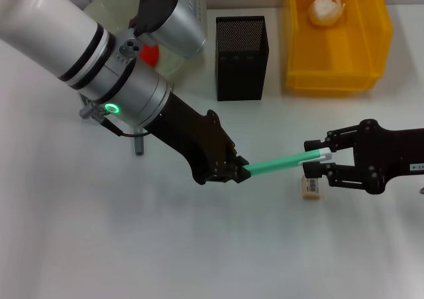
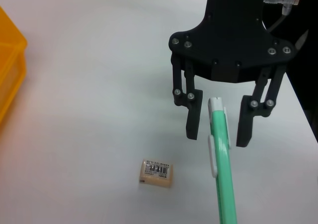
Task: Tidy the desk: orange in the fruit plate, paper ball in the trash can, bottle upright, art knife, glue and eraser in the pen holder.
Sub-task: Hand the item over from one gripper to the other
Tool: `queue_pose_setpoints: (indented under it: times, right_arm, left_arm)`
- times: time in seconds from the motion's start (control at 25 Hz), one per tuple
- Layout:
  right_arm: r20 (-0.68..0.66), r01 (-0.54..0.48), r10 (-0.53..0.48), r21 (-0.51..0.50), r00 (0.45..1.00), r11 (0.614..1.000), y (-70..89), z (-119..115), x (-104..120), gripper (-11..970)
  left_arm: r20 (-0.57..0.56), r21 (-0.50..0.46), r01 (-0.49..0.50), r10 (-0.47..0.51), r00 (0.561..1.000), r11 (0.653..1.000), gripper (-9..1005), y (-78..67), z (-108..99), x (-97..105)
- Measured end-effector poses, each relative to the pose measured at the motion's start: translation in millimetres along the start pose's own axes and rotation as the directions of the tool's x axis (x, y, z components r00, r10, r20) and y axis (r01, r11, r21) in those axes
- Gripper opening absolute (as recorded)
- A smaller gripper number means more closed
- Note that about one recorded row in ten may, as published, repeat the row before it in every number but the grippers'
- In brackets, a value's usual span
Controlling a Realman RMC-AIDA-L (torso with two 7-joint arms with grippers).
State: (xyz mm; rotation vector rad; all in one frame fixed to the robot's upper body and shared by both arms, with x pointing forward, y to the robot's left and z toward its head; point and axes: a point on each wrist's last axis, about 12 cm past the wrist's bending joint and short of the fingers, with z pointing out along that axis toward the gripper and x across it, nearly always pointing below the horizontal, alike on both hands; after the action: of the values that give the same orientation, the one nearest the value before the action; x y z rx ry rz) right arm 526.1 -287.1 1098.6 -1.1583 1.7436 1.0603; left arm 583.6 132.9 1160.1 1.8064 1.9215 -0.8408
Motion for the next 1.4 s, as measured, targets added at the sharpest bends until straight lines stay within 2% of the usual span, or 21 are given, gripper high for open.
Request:
queue_pose_setpoints:
  times: [0.16,0.56,0.84,1.24,1.4]
  right_arm:
    - [0.001,0.001,-0.001,0.001,1.0,1.0,-0.2,0.0,-0.2,376]
    - [0.004,-0.002,0.002,0.006,1.0,1.0,0.3,-1.6,0.9,327]
    - [0.009,-0.002,0.002,0.012,1.0,1.0,-0.2,-3.1,0.7,198]
    - [0.011,-0.001,0.001,0.016,1.0,1.0,-0.7,-3.5,0.4,198]
    - [0.013,-0.001,0.001,0.017,1.0,1.0,-0.8,-3.6,0.3,197]
  left_arm:
    - [-0.001,0.003,0.0,0.0,1.0,1.0,98,-0.4,0.0,0.1]
    - [0.002,0.0,-0.002,0.002,1.0,1.0,97,-0.2,-1.0,-0.7]
    - [0.002,0.015,-0.004,0.004,1.0,1.0,98,-0.6,-2.4,-3.0]
    - [0.05,0.041,0.019,-0.021,0.999,0.999,107,-2.3,-9.1,-3.7]
    - [0.047,0.043,0.02,-0.022,0.999,0.999,230,-2.6,-8.7,-3.7]
